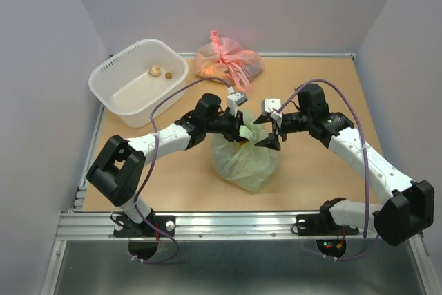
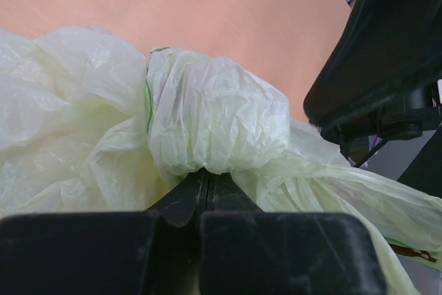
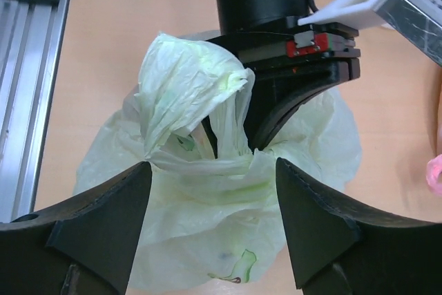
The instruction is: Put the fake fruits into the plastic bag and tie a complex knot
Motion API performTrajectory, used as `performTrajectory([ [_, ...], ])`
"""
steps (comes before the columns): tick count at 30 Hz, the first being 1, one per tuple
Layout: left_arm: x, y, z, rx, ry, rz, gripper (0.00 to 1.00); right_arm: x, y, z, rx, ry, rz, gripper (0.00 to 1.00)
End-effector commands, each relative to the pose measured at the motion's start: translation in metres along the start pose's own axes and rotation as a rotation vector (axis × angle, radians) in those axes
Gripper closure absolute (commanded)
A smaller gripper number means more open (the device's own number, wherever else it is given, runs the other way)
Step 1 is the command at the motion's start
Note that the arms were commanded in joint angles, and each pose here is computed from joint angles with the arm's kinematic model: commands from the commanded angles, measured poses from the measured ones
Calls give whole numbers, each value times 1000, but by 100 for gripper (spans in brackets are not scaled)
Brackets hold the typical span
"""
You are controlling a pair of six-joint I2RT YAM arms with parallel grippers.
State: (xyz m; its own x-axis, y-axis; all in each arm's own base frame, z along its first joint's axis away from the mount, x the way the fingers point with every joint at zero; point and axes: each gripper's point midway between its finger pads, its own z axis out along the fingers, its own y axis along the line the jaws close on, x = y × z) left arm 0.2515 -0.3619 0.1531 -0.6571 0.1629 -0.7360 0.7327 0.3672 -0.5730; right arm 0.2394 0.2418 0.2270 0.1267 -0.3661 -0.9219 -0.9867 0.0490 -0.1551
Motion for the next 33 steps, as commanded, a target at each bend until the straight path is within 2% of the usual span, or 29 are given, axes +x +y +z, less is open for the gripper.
performTrajectory([
  [1, -25, -15, -3, 50, -40, 63, 100, -26, -3, 1, -38, -29, -196, 24],
  [3, -27, -16, -2, 55, -39, 69, 100, -21, -5, 9, -48, -9, -223, 30],
  [8, -29, -19, -2, 72, -40, 78, 100, -14, -29, 22, -15, 33, -186, 67],
  [13, -35, -11, -10, 54, -56, 46, 100, -22, -42, 26, 12, 21, -141, 91],
  [14, -37, -7, -12, 40, -68, 31, 100, -22, -43, 27, 21, 23, -122, 100],
  [17, -48, -4, -26, 30, -133, -30, 100, -23, -60, 26, 131, 19, -17, 100],
  [21, -57, -9, -42, 16, -190, -23, 100, -32, -77, 20, 305, -58, 160, 99],
  [27, -46, -6, -48, -40, -189, -13, 100, -47, -100, 21, 454, -177, 352, 100],
  [33, -32, -4, -44, -95, -157, -2, 100, -62, -101, 24, 517, -276, 478, 100],
])
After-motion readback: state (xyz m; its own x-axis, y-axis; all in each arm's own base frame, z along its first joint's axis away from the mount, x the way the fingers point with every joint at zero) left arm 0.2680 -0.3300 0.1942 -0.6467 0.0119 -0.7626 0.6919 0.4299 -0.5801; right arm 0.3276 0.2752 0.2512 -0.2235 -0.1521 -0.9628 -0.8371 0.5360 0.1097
